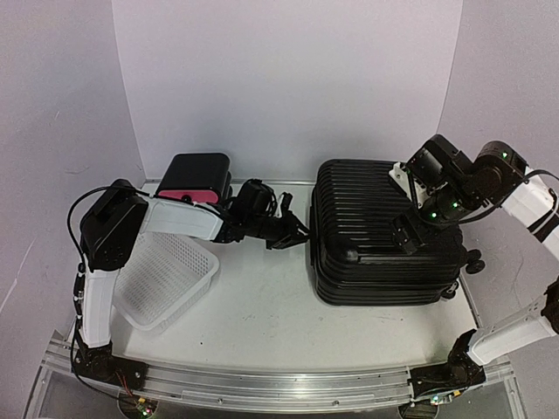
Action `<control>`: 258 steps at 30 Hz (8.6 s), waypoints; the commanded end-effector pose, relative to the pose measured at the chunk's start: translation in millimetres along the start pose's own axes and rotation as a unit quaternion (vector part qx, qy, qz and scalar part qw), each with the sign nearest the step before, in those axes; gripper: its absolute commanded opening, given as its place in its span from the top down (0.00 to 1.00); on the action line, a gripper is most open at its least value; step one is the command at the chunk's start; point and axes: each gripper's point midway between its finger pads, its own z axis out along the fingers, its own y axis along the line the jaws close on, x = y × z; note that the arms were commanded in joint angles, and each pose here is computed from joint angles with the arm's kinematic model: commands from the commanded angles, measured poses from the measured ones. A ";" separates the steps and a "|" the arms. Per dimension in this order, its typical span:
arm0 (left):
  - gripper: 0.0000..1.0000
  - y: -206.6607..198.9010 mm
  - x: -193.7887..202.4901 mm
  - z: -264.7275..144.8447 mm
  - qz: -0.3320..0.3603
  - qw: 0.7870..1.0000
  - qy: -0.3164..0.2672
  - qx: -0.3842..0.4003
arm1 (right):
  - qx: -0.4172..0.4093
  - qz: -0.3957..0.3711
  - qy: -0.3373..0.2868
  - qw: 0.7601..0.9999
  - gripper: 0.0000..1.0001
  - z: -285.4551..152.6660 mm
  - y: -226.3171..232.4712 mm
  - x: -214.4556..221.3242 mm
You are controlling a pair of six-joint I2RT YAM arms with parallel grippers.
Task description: Open, take out, and arrange the luggage
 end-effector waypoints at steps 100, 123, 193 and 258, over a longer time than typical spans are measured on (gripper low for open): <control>0.01 -117.5 -23.6 7.0 0.181 0.977 0.037 0.109 | 0.369 -0.436 -0.057 0.819 0.02 -10.7 99.4 -75.2; 0.01 -118.5 -22.0 1.9 0.183 0.976 0.040 0.110 | 0.443 -0.442 -0.008 0.780 0.02 43.3 76.6 -70.0; 0.01 -47.6 -20.3 -2.4 0.133 0.987 0.012 -0.092 | 0.408 -0.147 -0.129 0.892 0.02 -127.0 -100.0 -73.9; 0.51 25.4 88.5 17.3 0.086 0.978 0.152 -0.114 | 0.478 -0.023 -0.197 0.856 0.02 -197.1 -182.5 33.7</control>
